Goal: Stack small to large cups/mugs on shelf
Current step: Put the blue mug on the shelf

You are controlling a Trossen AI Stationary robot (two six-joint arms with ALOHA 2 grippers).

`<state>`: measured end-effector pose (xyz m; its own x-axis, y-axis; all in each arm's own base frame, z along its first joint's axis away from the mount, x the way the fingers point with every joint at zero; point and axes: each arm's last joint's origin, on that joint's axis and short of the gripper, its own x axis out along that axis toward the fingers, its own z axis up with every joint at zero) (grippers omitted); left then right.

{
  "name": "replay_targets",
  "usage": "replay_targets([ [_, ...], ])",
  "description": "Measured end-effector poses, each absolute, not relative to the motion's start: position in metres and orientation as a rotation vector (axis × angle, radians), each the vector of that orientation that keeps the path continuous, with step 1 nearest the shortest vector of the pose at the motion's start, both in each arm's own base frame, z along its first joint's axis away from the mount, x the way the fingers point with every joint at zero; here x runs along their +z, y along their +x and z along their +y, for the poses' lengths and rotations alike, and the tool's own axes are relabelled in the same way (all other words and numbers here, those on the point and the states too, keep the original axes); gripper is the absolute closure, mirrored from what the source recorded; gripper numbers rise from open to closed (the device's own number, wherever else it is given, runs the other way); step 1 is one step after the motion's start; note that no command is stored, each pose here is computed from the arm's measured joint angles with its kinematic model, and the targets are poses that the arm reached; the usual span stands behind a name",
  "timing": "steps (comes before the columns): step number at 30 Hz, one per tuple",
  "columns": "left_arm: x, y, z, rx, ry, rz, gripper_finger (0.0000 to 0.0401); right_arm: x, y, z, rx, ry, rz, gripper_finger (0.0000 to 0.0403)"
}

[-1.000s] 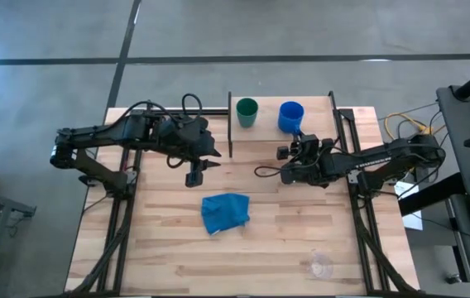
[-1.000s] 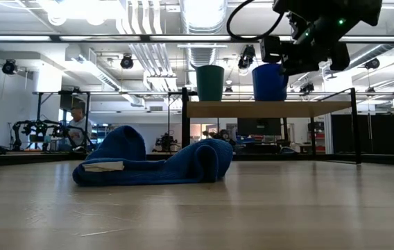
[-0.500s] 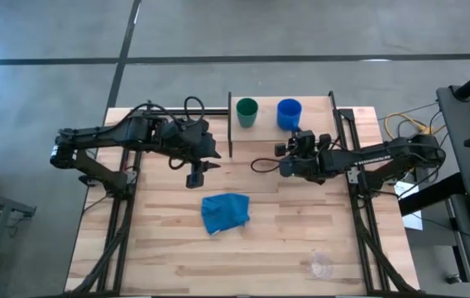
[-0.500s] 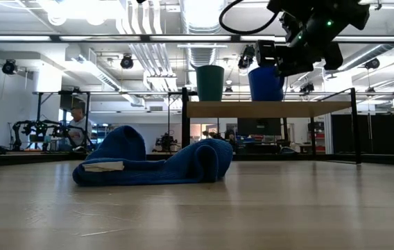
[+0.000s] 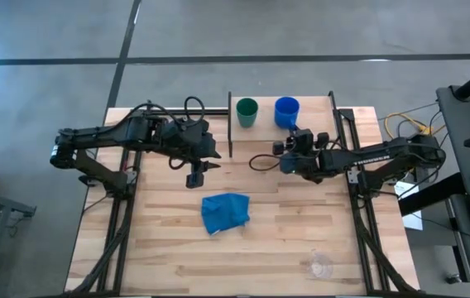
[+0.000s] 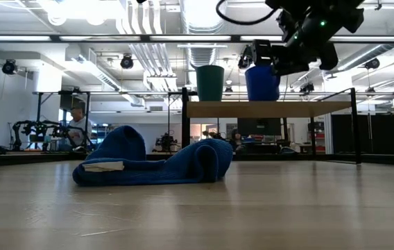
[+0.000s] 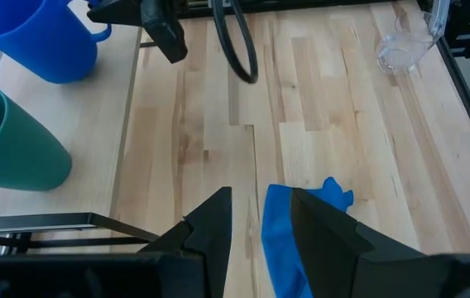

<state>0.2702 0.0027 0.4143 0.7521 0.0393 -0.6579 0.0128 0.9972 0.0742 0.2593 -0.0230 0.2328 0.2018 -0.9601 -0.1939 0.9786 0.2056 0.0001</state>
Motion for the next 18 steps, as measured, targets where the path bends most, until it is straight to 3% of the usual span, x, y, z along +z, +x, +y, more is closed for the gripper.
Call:
replay_targets([
  [18, 0.412, 0.27, 0.003, 0.014, 0.075, 0.727, 0.029, 0.207, 0.273, -0.026, -1.372, 0.173, 0.111, 0.0348],
])
